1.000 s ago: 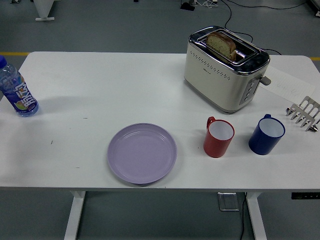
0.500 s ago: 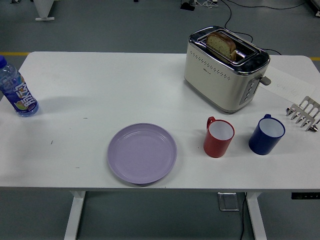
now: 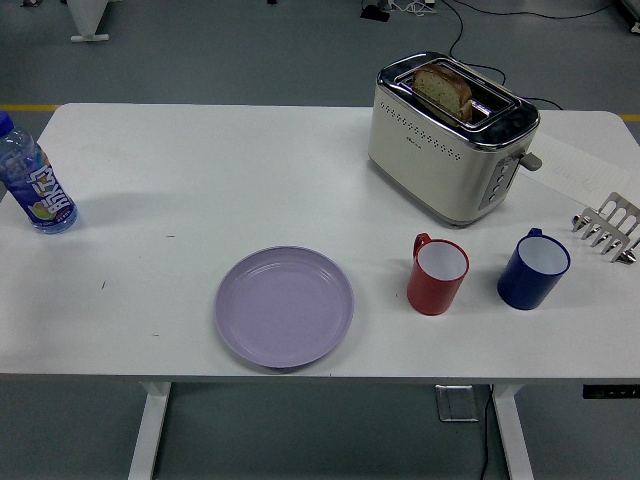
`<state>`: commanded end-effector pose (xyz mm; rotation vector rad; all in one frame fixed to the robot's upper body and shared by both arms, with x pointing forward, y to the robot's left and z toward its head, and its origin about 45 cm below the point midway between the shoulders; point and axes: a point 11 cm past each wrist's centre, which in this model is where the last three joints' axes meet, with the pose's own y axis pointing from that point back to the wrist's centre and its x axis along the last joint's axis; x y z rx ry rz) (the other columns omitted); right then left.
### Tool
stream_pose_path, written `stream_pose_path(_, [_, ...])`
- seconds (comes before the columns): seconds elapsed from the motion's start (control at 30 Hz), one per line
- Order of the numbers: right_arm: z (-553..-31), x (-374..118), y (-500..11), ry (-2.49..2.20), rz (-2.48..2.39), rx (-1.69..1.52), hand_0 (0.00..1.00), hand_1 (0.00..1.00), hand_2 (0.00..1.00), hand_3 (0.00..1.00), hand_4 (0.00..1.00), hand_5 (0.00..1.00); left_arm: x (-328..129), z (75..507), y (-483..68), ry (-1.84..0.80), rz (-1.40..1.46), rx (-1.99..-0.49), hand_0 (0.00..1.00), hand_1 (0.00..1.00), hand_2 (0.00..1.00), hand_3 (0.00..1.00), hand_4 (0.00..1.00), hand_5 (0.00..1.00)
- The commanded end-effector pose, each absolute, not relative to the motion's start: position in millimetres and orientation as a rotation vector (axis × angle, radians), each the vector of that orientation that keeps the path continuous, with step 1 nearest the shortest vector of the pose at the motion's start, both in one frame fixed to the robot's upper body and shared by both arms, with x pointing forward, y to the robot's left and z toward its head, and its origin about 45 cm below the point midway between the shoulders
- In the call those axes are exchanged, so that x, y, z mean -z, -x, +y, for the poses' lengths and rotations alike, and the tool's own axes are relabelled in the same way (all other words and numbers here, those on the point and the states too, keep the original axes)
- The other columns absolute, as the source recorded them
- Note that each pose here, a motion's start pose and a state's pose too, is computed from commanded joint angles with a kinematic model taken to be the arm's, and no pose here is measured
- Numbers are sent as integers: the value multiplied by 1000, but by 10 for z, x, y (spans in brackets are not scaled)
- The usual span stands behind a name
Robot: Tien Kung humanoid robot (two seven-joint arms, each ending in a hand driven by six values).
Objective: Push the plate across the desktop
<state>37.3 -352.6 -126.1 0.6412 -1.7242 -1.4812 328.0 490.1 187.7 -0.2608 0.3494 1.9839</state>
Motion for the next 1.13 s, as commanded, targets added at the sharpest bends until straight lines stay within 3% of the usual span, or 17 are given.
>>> stream_pose_path(1.13, [-3533, 1256, -426, -642, -1748, 1488, 599, 537, 627, 622, 359, 568, -1919, 4884, -3330, 274, 342, -1981, 765, 763, 721, 692, 543, 998])
